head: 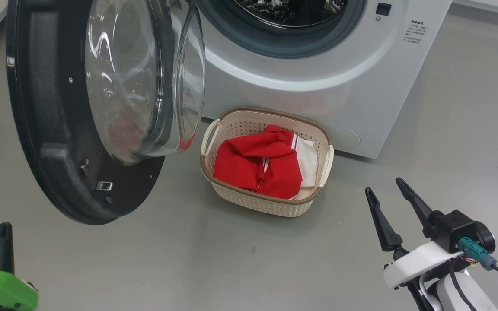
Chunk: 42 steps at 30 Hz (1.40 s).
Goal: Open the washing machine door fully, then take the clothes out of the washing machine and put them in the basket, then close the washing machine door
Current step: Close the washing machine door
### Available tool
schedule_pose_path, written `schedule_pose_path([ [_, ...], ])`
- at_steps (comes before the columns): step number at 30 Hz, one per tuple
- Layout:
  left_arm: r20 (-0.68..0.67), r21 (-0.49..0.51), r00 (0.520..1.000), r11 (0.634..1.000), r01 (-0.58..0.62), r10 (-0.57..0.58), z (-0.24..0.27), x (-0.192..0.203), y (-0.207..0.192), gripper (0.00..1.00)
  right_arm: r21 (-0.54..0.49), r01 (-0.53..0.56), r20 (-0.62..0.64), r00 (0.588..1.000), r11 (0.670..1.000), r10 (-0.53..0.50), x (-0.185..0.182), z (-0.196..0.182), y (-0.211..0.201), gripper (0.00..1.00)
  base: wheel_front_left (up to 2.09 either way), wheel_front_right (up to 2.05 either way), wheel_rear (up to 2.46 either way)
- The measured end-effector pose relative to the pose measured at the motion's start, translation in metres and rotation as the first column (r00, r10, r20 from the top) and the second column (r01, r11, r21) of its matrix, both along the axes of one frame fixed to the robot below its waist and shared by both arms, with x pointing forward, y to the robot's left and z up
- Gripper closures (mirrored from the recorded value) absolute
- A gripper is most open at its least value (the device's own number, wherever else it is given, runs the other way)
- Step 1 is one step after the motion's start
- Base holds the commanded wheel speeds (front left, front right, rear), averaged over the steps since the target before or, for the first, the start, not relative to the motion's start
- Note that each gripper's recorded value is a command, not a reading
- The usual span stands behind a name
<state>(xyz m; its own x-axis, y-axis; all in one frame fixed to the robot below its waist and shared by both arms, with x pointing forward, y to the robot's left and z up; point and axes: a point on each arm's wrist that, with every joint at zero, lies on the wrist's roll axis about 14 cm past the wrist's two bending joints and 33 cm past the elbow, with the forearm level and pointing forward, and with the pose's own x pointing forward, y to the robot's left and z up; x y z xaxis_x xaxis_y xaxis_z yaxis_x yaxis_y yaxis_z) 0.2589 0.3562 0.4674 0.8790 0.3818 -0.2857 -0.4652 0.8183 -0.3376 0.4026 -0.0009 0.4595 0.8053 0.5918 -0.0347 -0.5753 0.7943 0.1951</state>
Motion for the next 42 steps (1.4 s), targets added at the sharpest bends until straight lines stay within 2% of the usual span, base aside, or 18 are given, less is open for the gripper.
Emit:
schedule_pose_path([
  [4,0.015,0.053,1.000,0.998,-0.018,0.018,-0.003,-0.009,0.000,1.00,0.000,-0.001,-0.003,1.000,1.000,0.001,-0.002,0.000,0.001,0.00,0.00,0.00,0.00],
  [13,0.072,0.069,0.995,0.995,-0.071,0.067,-0.012,-0.021,-0.005,1.00,0.004,0.000,-0.004,1.000,1.000,0.000,-0.005,0.001,0.001,0.00,0.00,0.00,0.00],
  [14,0.076,0.084,0.995,0.994,-0.068,0.062,-0.012,-0.021,-0.006,0.87,0.005,0.001,-0.003,1.000,1.000,0.000,-0.005,0.001,0.001,0.00,0.00,0.00,0.00],
  [15,0.079,0.103,0.995,0.992,-0.067,0.059,-0.012,-0.021,-0.006,0.56,0.005,0.001,-0.003,1.000,1.000,-0.001,-0.005,0.001,0.001,0.00,0.00,0.00,0.00],
  [16,0.080,0.111,0.995,0.991,-0.070,0.061,-0.012,-0.023,-0.006,0.07,0.005,0.002,-0.002,1.000,1.000,-0.002,-0.005,0.001,0.001,0.00,0.00,0.00,0.00],
  [17,0.076,0.109,0.995,0.991,-0.076,0.068,-0.015,-0.025,-0.006,0.00,0.004,0.003,-0.002,1.000,1.000,-0.003,-0.005,0.001,0.001,0.00,0.00,0.00,0.00],
  [24,0.070,0.150,0.996,0.986,-0.069,0.059,-0.022,-0.031,-0.009,0.00,0.007,0.004,0.000,1.000,1.000,-0.004,-0.005,0.003,0.001,0.00,0.00,0.00,0.00],
  [42,0.050,0.156,0.997,0.986,-0.060,0.053,-0.032,-0.036,-0.013,0.00,0.008,0.005,-0.002,1.000,1.000,-0.005,-0.009,0.003,0.001,0.00,0.00,0.00,0.00],
])
